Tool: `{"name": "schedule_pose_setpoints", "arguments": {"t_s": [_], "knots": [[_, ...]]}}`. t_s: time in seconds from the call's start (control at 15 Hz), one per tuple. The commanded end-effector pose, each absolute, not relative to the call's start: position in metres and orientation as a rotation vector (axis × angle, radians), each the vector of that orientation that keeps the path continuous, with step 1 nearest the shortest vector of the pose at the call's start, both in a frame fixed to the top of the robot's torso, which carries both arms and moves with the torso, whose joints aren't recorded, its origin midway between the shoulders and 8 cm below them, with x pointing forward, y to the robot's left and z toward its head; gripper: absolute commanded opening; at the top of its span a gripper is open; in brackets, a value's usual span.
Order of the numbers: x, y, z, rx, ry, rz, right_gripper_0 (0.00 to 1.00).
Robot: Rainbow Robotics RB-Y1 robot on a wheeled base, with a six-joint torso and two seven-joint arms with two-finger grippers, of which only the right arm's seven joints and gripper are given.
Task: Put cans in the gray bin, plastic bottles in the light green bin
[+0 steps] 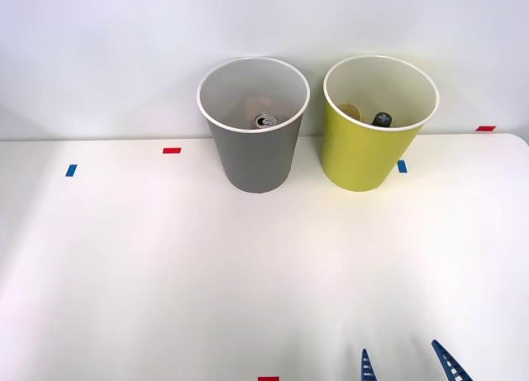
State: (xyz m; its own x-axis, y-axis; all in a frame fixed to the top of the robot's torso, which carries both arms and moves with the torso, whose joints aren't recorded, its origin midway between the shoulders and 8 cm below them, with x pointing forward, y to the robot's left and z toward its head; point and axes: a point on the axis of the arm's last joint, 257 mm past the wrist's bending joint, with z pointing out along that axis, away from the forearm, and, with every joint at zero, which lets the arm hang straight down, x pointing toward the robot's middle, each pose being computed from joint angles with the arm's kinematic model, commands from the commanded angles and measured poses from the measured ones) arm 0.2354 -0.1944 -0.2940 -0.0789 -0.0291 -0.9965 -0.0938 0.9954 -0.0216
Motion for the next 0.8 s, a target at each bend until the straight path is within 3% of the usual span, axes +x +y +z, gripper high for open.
{"name": "schedule_pose_setpoints", "arguments": {"t_s": [0.07,0.8], "knots": [[0.2354,-0.1944,-0.2941,-0.094,1.65,0.054,1.0],[0.2354,-0.1944,-0.2941,-0.094,1.65,0.054,1.0]]}}
